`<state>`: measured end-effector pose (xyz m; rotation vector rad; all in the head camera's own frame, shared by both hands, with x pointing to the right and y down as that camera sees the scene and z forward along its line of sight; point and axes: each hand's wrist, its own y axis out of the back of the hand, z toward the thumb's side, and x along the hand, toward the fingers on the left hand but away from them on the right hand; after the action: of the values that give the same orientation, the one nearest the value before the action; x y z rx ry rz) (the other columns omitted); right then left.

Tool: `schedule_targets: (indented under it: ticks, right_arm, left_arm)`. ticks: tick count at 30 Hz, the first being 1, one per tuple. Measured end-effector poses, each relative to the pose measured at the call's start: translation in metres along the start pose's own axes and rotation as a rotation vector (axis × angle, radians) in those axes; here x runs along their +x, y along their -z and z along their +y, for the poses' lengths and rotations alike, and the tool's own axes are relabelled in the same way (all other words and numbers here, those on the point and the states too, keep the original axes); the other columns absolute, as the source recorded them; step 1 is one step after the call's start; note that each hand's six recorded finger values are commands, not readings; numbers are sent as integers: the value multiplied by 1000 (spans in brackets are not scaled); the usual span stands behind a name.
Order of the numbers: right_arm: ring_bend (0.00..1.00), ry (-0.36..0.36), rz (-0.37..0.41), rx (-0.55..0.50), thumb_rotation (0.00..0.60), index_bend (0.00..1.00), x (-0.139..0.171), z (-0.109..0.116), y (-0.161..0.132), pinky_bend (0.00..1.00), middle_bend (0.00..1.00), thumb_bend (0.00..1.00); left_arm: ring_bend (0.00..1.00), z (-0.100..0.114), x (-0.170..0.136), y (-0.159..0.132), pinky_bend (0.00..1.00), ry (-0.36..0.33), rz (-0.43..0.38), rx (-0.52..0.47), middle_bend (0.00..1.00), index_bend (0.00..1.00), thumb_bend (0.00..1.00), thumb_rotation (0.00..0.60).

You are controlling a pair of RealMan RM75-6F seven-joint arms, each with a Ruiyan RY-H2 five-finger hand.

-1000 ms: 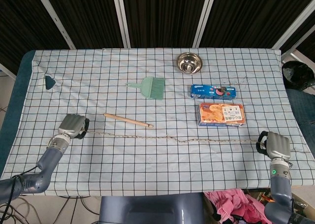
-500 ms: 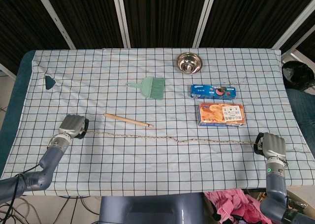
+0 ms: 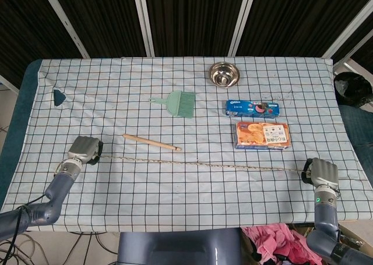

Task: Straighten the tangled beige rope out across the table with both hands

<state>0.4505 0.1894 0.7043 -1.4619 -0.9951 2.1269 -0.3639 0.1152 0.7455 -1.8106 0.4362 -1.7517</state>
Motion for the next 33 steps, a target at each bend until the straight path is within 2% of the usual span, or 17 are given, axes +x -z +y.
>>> schedule_targets:
  ticks: [2,7,12,17,21,23,26,27,28,30,31,33]
  right_arm:
    - [1000,-2,1,3,600,569,0,0,0,1000,942,409]
    - [1000,-11,8,30,600,326,1,1,-1,1000,942,244]
    - [1000,-23,17,41,600,221,7,8,-4,1000,942,170]
    - [1000,-25,23,40,600,140,13,20,-4,1000,935,130]
    - [979,-33,20,42,600,54,19,32,-1,984,880,114]
    - [912,-28,19,37,600,26,21,40,0,923,794,114]
    - [716,7,21,-6,600,1,25,59,0,711,555,115]
    - [636,24,26,-34,600,0,26,67,-1,603,467,115]
    - [562,38,33,-58,600,0,28,74,-1,477,398,116]
    - [456,76,60,-114,600,0,32,90,-3,298,312,115]
    - [403,94,75,-132,600,0,35,97,-4,238,268,115]
    - [333,144,117,-143,600,0,42,113,-6,212,203,115]
  left_arm:
    - [914,-1,0,0,804,3,0,0,995,501,401,600]
    - [914,1,0,2,802,13,0,7,992,347,228,600]
    - [897,11,-3,4,791,1,-1,10,966,210,149,600]
    - [882,21,-11,7,781,12,-5,17,943,177,140,600]
    - [858,36,-19,10,765,2,-3,12,916,180,139,600]
    - [846,46,-22,12,756,-20,1,2,903,217,139,600]
    - [771,63,-28,12,685,-69,1,-23,828,260,140,600]
    - [745,71,-32,11,655,-95,-3,-31,799,258,139,600]
    - [699,77,-35,11,598,-117,-7,-34,751,253,139,600]
    - [598,90,-44,11,487,-174,-14,-31,658,239,135,600]
    - [522,95,-48,12,417,-201,-16,-25,594,230,132,600]
    - [389,106,-60,13,309,-266,-16,-5,480,218,127,600]
